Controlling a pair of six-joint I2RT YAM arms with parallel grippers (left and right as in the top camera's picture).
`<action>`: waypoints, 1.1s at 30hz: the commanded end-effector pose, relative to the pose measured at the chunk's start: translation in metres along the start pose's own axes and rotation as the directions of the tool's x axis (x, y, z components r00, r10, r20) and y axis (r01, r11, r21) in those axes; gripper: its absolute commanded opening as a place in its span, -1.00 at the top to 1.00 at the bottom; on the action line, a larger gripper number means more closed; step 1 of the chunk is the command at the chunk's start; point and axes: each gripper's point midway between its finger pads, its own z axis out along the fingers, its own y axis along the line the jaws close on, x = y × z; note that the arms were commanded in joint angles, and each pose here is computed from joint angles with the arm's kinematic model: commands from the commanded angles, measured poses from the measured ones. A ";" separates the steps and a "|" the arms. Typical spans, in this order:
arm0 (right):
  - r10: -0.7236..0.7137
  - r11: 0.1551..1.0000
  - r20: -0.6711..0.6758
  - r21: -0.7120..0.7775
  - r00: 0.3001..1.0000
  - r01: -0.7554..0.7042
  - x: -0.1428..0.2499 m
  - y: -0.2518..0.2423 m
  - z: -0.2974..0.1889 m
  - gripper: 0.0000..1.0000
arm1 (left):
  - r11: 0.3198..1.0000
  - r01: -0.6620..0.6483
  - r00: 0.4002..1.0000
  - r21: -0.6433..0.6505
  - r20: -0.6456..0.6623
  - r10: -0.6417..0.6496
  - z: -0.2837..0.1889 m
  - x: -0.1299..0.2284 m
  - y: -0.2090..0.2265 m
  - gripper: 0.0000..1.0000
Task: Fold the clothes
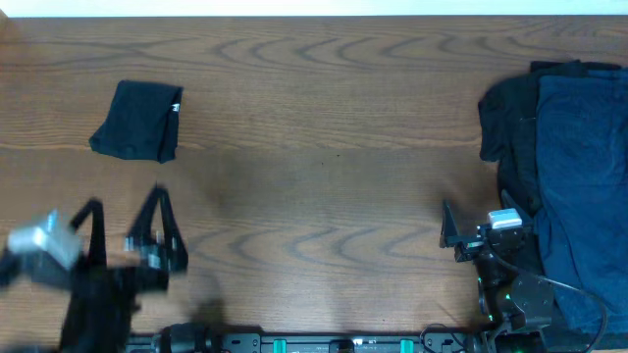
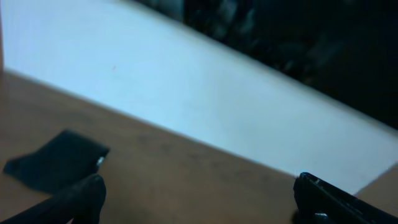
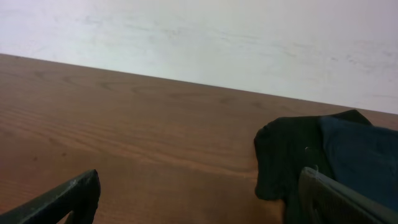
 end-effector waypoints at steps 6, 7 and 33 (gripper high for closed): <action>-0.014 1.000 0.001 0.001 1.000 0.014 0.000 0.001 0.000 -0.98 | 0.996 -0.027 0.994 0.084 0.110 0.018 -0.057 0.012 -0.010 -0.96; -0.014 1.000 0.001 0.001 1.000 0.014 0.000 0.001 0.000 -0.99 | 0.996 -0.027 0.994 0.084 0.109 0.018 -0.059 0.016 -0.008 -0.96; -0.014 1.000 0.001 0.001 1.000 0.014 0.000 0.001 0.000 -0.98 | 0.998 0.004 0.998 0.068 -0.066 0.001 0.053 0.165 0.070 -0.96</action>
